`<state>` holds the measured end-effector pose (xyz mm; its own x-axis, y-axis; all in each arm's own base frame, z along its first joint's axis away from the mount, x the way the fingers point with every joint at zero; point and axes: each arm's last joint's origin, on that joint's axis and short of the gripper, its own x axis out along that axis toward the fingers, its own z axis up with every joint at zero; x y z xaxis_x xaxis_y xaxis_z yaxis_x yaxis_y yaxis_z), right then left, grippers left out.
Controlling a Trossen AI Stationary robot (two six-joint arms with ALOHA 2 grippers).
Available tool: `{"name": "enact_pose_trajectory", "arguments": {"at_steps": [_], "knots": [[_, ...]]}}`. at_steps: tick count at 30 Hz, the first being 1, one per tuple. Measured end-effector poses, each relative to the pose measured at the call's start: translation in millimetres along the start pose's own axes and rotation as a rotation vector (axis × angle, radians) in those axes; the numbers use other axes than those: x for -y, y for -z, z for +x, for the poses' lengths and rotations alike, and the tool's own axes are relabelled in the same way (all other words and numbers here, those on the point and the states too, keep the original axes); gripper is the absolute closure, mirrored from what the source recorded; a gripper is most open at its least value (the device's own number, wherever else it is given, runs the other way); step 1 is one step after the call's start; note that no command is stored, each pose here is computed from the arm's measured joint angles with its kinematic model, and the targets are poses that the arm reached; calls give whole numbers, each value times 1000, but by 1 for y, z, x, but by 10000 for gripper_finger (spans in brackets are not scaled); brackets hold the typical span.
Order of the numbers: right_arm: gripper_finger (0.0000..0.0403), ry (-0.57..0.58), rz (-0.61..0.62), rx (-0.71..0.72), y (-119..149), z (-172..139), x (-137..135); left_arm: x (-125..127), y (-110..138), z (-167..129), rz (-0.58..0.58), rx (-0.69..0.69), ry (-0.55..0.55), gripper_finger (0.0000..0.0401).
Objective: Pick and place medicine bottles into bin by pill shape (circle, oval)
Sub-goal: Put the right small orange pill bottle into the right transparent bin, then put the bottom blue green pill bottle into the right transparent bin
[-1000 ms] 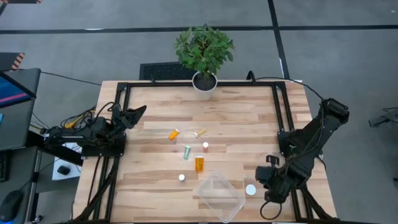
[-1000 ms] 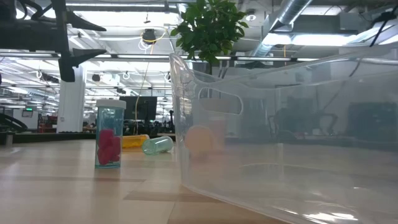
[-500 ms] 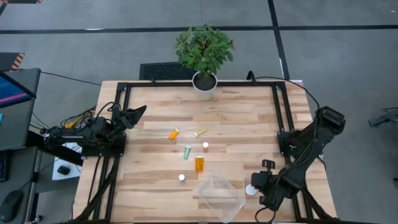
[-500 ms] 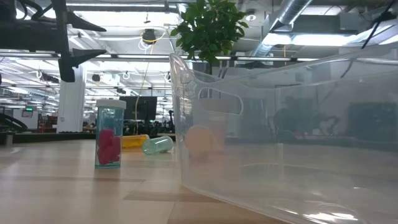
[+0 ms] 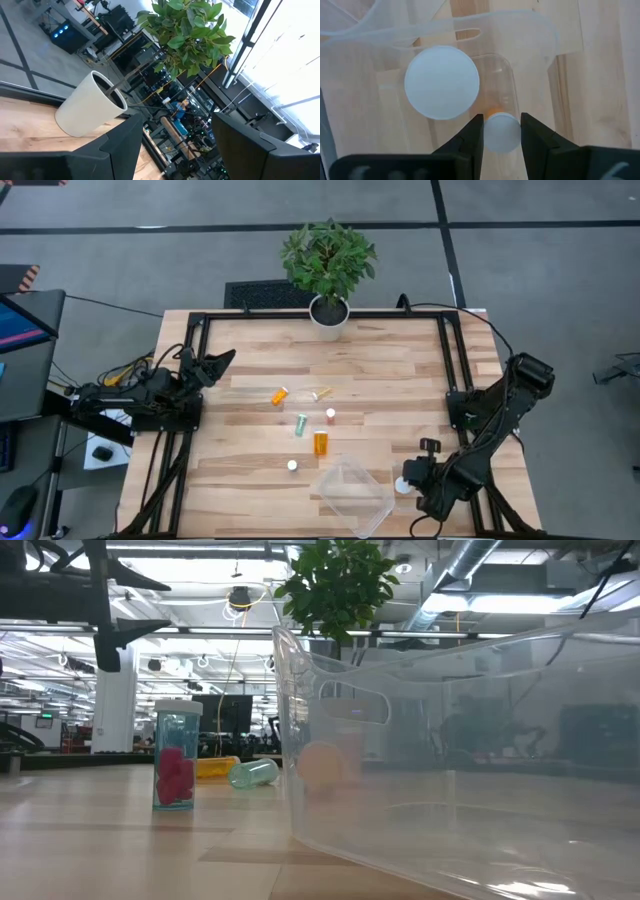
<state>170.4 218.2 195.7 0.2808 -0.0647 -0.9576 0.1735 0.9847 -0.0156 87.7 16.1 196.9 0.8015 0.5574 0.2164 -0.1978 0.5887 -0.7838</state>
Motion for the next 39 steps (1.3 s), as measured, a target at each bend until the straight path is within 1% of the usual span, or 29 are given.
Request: {"name": "enact_pose_trajectory", "arguments": {"at_steps": [4,7,12,16,21,26,33,36,39], "knots": [[279,1,1,-1,0,0,0,0,0,0,0,0,0,171],[252,0,2,-2,0,0,0,0,0,0,0,0,0,171],[198,-5,3,-7,0,-1,1,0,0,0,0,-1,0,171],[172,-11,30,-4,-3,-3,3,0,0,0,0,-1,0,171],[172,-50,22,22,-10,-15,8,0,0,0,0,0,0,171],[180,-83,-15,53,-22,-38,17,0,0,0,0,-1,1,171],[180,-73,-39,113,-48,-60,51,0,0,0,0,-6,6,171],[181,-49,-64,154,-62,-63,69,0,0,0,0,-6,5,171],[181,-12,-114,168,-77,-61,86,0,0,0,1,-6,6,171]]}}
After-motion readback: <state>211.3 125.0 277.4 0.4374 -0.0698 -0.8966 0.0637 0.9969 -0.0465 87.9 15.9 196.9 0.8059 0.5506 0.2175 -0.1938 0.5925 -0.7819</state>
